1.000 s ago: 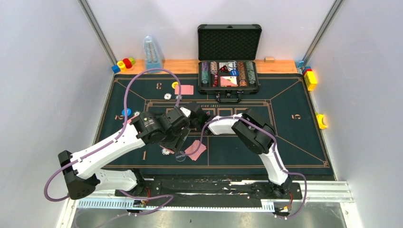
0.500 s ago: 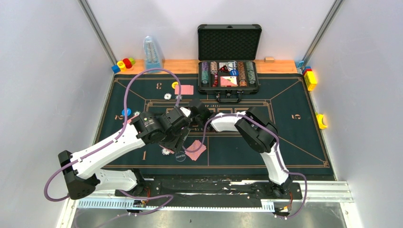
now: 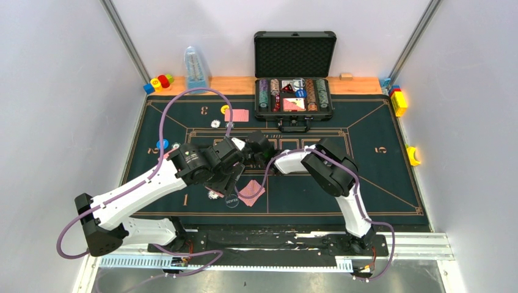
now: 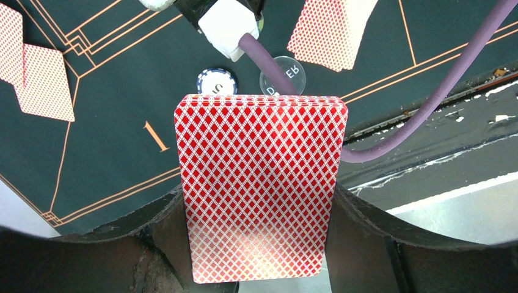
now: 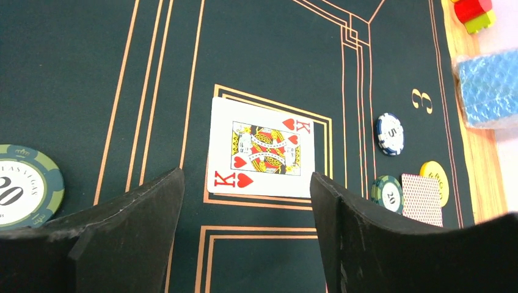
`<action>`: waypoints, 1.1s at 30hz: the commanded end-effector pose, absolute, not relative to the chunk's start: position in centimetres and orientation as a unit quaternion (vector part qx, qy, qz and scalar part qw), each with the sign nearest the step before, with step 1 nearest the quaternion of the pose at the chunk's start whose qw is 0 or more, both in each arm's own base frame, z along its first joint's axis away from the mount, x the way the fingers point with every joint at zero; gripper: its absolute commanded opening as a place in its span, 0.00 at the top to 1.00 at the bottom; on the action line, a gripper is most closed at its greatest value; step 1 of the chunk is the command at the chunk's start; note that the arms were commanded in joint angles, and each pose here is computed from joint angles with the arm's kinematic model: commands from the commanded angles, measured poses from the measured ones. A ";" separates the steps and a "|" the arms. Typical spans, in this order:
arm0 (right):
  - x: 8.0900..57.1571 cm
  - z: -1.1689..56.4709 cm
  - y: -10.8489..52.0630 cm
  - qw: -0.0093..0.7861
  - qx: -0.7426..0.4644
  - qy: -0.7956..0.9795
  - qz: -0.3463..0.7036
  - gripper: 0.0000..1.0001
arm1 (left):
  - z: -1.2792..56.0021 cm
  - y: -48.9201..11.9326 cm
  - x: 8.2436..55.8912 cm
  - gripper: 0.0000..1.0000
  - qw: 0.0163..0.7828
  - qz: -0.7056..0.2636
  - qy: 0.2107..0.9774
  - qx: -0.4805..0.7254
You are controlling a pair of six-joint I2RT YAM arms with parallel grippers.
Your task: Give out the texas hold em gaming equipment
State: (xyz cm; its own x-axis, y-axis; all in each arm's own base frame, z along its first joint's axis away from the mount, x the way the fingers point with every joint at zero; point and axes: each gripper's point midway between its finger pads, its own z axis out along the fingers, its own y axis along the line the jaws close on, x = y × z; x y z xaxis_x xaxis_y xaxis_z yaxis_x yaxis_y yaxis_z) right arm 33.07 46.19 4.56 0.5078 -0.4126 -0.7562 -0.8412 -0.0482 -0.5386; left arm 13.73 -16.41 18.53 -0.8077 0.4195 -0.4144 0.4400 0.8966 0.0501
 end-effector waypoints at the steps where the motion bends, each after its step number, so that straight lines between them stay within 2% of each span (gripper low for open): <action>1: 33.8 5.4 45.2 0.544 -0.651 0.487 0.207 0.23 | 20.2 -16.9 14.5 1.00 0.242 -0.038 0.944 0.222; 12: 37.4 12.5 38.6 0.617 -0.538 0.526 0.232 0.21 | 20.5 -17.3 14.8 1.00 0.252 -0.046 0.935 0.244; 16: 40.4 14.8 34.1 0.641 -0.437 0.589 0.226 0.20 | 20.5 -17.8 15.0 1.00 0.260 -0.058 0.929 0.257; 17: 41.3 15.8 32.6 0.653 -0.401 0.600 0.227 0.17 | 20.3 -17.8 15.0 1.00 0.261 -0.058 0.927 0.264; 19: 42.5 19.3 29.7 0.680 -0.320 0.614 0.241 0.03 | 20.3 -18.2 15.1 1.00 0.266 -0.068 0.922 0.274; 21: 42.9 22.4 26.9 0.688 -0.221 0.634 0.276 0.00 | 20.2 -18.7 15.0 1.00 0.269 -0.084 0.916 0.286; 25: 40.1 25.4 23.0 0.653 -0.075 0.652 0.377 0.00 | 20.5 -19.6 14.8 1.00 0.283 -0.114 0.902 0.306; 28: 38.6 24.1 22.0 0.553 0.023 0.715 0.428 0.00 | 20.6 -19.9 14.5 1.00 0.285 -0.131 0.895 0.317; 30: 36.5 23.6 22.6 0.473 0.013 0.744 0.471 0.00 | 20.2 -20.0 14.2 1.00 0.281 -0.135 0.893 0.324; 33: 33.2 23.2 23.5 0.408 -0.009 0.752 0.517 0.00 | 19.8 -20.3 14.0 1.00 0.276 -0.142 0.890 0.333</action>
